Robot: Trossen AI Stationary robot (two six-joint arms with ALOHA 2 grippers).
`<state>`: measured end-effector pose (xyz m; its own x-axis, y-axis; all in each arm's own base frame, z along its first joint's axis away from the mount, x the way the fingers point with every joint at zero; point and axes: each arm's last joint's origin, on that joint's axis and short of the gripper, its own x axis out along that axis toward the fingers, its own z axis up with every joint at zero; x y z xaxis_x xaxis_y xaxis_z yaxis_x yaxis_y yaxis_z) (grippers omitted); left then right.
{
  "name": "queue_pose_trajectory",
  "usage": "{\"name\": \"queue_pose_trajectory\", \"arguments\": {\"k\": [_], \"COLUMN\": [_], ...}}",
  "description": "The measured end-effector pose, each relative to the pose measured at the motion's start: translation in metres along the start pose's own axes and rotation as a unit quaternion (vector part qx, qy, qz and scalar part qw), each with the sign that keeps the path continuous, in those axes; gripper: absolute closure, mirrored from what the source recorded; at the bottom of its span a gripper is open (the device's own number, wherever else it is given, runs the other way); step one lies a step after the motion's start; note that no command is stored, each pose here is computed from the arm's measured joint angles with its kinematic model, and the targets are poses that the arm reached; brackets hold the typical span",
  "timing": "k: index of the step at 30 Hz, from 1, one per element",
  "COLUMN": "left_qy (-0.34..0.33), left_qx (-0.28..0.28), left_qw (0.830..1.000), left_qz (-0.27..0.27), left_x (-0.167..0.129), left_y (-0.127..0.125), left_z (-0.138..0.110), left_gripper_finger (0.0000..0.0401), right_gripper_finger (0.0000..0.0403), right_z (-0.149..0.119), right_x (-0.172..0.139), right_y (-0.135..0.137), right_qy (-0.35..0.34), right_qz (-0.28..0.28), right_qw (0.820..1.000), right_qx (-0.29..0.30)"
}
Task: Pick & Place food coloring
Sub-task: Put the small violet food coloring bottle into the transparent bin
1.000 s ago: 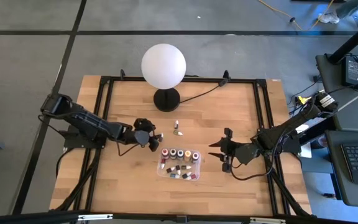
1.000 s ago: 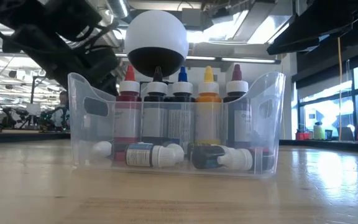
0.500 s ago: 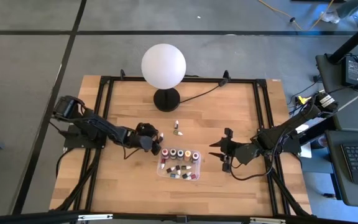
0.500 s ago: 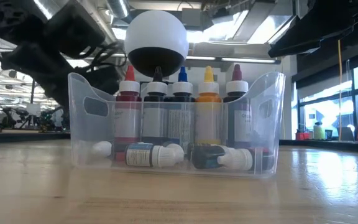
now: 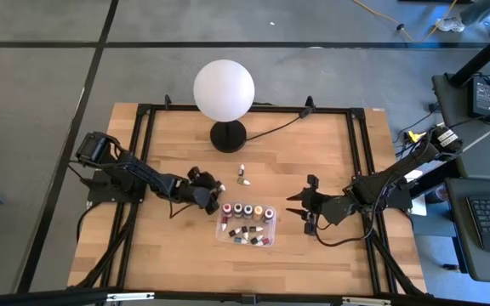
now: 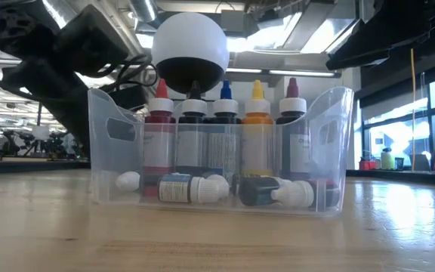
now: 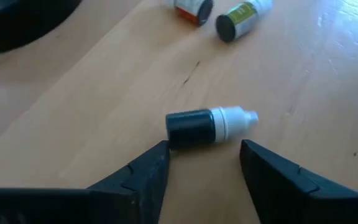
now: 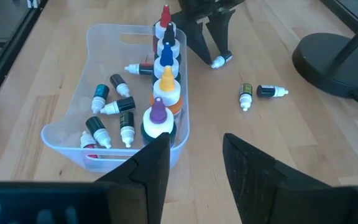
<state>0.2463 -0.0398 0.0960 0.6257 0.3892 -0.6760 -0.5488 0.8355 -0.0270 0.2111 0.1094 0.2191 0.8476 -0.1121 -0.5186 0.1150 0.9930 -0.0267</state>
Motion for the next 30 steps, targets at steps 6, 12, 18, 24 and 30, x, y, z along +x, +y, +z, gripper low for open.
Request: {"name": "queue_pose_trajectory", "arguments": {"k": [6, 12, 18, 24, 30], "left_qy": [0.009, 0.013, 0.011, 0.011, 0.017], "left_qx": [0.04, 0.042, 0.059, 0.093, 0.139], "left_qw": [0.999, 0.999, 0.998, 0.995, 0.99], "left_qz": [-0.016, -0.023, -0.021, -0.02, -0.027], "left_x": [0.0, 0.0, 0.0, 0.0, 0.0015], "left_y": [-0.0011, -0.0016, -0.0015, -0.0013, 0.0011], "left_z": [-0.0002, -0.0003, -0.0005, -0.0006, 0.0005], "left_gripper_finger": [0.0255, 0.0296, 0.031, 0.0293, 0.0263], "right_gripper_finger": [0.0251, 0.0251, 0.0251, 0.0251, 0.0251], "right_z": [-0.0001, -0.0004, -0.0018, -0.0026, -0.0027], "right_x": [0.0, 0.0, -0.0001, 0.0, -0.0001], "right_y": [0.0, 0.0, -0.0006, -0.0009, -0.0006], "right_qy": [0.0, 0.001, 0.008, 0.012, 0.014], "right_qz": [0.0, 0.0, -0.003, -0.004, 0.001], "right_qw": [1.0, 1.0, 1.0, 1.0, 1.0], "right_qx": [0.0, -0.001, 0.0, 0.005, 0.006]}}
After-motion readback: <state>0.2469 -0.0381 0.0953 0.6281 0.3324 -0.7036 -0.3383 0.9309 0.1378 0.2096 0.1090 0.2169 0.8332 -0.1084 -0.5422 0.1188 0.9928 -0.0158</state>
